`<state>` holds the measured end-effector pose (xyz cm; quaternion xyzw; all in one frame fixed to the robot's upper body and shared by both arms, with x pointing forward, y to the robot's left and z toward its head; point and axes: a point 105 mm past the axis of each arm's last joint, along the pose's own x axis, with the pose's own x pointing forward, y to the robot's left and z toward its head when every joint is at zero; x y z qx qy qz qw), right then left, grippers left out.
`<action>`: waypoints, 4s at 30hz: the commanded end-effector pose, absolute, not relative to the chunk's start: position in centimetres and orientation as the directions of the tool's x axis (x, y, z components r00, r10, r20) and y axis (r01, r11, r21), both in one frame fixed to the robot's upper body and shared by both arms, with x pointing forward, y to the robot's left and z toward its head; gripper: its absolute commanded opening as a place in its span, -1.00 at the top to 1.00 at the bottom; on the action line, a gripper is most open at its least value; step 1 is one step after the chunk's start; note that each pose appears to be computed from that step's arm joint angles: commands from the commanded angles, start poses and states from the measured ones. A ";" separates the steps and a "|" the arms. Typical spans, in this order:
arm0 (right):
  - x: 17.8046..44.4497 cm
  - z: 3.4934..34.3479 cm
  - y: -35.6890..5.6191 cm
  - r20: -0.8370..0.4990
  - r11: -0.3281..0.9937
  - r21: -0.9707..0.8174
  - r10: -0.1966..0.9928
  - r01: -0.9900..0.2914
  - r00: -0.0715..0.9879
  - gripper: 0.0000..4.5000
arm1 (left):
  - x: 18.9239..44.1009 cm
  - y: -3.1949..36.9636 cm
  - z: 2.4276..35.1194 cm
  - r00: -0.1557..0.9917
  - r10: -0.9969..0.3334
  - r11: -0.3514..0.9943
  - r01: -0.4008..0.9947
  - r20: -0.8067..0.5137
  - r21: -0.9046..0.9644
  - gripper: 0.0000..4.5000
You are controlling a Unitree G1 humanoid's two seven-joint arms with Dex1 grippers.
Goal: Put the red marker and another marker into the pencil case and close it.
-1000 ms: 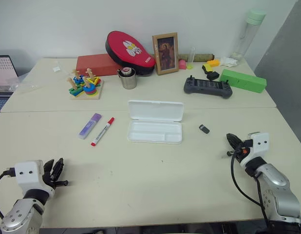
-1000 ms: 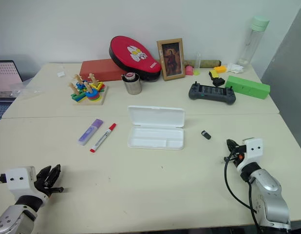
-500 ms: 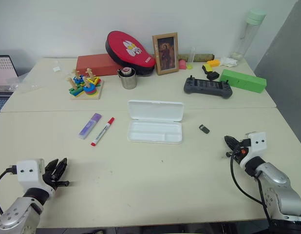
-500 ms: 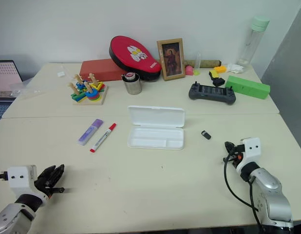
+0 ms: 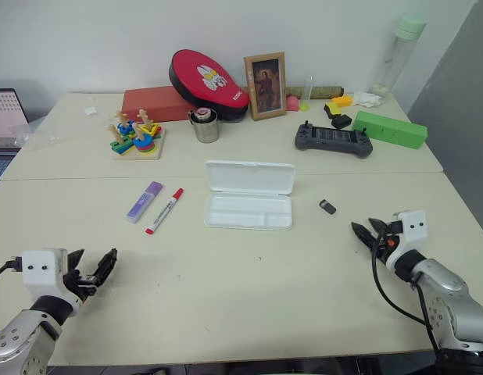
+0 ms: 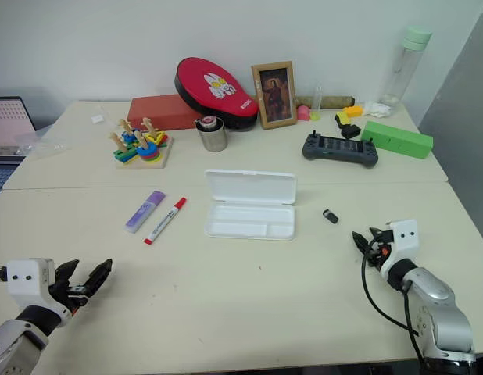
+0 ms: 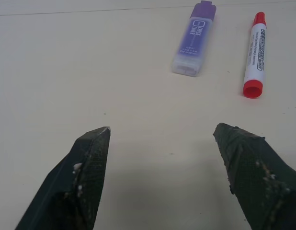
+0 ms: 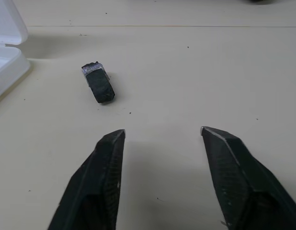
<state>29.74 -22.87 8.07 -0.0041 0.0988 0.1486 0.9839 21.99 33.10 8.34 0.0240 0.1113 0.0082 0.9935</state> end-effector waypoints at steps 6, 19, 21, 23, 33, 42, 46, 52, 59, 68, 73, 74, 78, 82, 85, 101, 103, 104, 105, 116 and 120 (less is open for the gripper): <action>30.7 12.9 -22.5 -0.114 0.902 -0.103 0.407 -0.419 0.906 -0.99 | 22.6 31.3 10.8 0.974 -0.116 0.987 0.135 -0.195 0.088 -1.00; 29.8 16.4 -16.0 -0.228 0.595 -0.127 0.761 -0.793 0.607 -0.99 | 22.8 27.1 14.2 0.863 -0.412 0.864 0.472 -0.292 0.175 -1.00; 29.5 16.0 -14.4 -0.264 0.509 -0.140 0.808 -0.849 0.527 -0.99 | 22.7 26.3 14.1 0.829 -0.456 0.829 0.528 -0.326 0.185 -1.00; 30.0 15.4 -13.1 -0.313 0.454 -0.161 0.819 -0.877 0.481 -0.99 | 22.6 25.6 13.8 0.791 -0.488 0.786 0.582 -0.369 0.210 -1.00; 30.7 13.7 -9.0 -0.422 0.245 -0.187 0.855 -0.951 0.302 -0.99 | 22.8 25.5 13.1 0.765 -0.485 0.721 0.624 -0.424 0.301 -1.00; 31.4 11.6 -8.4 -0.508 0.188 -0.186 0.822 -0.964 0.258 -0.99 | 23.0 25.3 13.2 0.759 -0.494 0.702 0.636 -0.424 0.321 -1.00; 31.2 11.4 -8.0 -0.547 0.158 -0.150 0.809 -0.976 0.215 -0.99 | 22.6 25.1 13.2 0.751 -0.501 0.694 0.645 -0.430 0.319 -1.00; 31.5 11.2 -6.9 -0.582 0.130 -0.135 0.792 -0.982 0.185 -0.78 | 22.5 24.9 13.0 0.759 -0.490 0.706 0.634 -0.429 0.315 -1.00; 31.8 10.5 -6.3 -0.661 0.065 -0.141 0.736 -0.988 0.143 0.02 | 22.3 24.6 12.8 0.763 -0.488 0.715 0.628 -0.424 0.307 -1.00; 33.0 9.8 -5.9 -0.723 0.036 -0.182 0.672 -0.983 0.158 0.98 | 22.3 24.2 12.7 0.773 -0.486 0.731 0.616 -0.407 0.295 -1.00; 33.2 9.9 -6.0 -0.719 0.034 -0.204 0.673 -0.978 0.173 0.98 | 22.4 24.2 12.7 0.775 -0.483 0.730 0.613 -0.406 0.301 -1.00; 33.2 10.1 -5.9 -0.708 0.033 -0.213 0.683 -0.977 0.177 0.98 | 22.4 24.2 12.7 0.775 -0.483 0.730 0.613 -0.407 0.302 -1.00; 33.4 11.0 -5.7 -0.666 0.059 -0.244 0.715 -0.968 0.212 0.98 | 22.5 24.2 12.6 0.773 -0.483 0.728 0.615 -0.411 0.303 -1.00; 31.2 11.6 -6.3 -0.665 -0.034 -0.248 0.733 -0.968 0.145 0.98 | 22.6 24.2 12.6 0.772 -0.483 0.723 0.617 -0.413 0.309 -1.00; 29.7 11.6 -6.5 -0.642 -0.064 -0.250 0.758 -0.966 0.116 0.98 | 22.7 24.1 12.6 0.772 -0.485 0.723 0.618 -0.410 0.310 -1.00; 25.0 11.4 -7.1 -0.594 -0.120 -0.132 0.805 -0.984 -0.018 0.98 | 22.7 24.1 12.3 0.763 -0.481 0.708 0.629 -0.432 0.322 -1.00; 24.9 11.4 -7.1 -0.596 -0.130 -0.128 0.803 -0.983 -0.029 0.98 | 22.6 24.1 12.3 0.761 -0.481 0.707 0.630 -0.434 0.321 -1.00; 24.8 11.3 -7.1 -0.597 -0.132 -0.126 0.802 -0.983 -0.031 0.98 | 22.6 24.1 12.2 0.761 -0.481 0.707 0.630 -0.435 0.321 -1.00; 24.8 11.3 -7.1 -0.597 -0.132 -0.125 0.801 -0.983 -0.032 0.98 | 22.6 24.1 12.2 0.761 -0.481 0.707 0.630 -0.435 0.322 -1.00; 25.5 10.4 -7.9 -0.651 -0.139 -0.125 0.759 -0.982 -0.025 0.16 | 22.8 24.3 12.4 0.761 -0.479 0.702 0.631 -0.438 0.329 -1.00; 25.2 11.6 -7.9 -0.626 -0.149 -0.108 0.779 -0.983 -0.049 -0.27 | 22.8 24.5 12.3 0.761 -0.477 0.703 0.630 -0.440 0.329 -1.00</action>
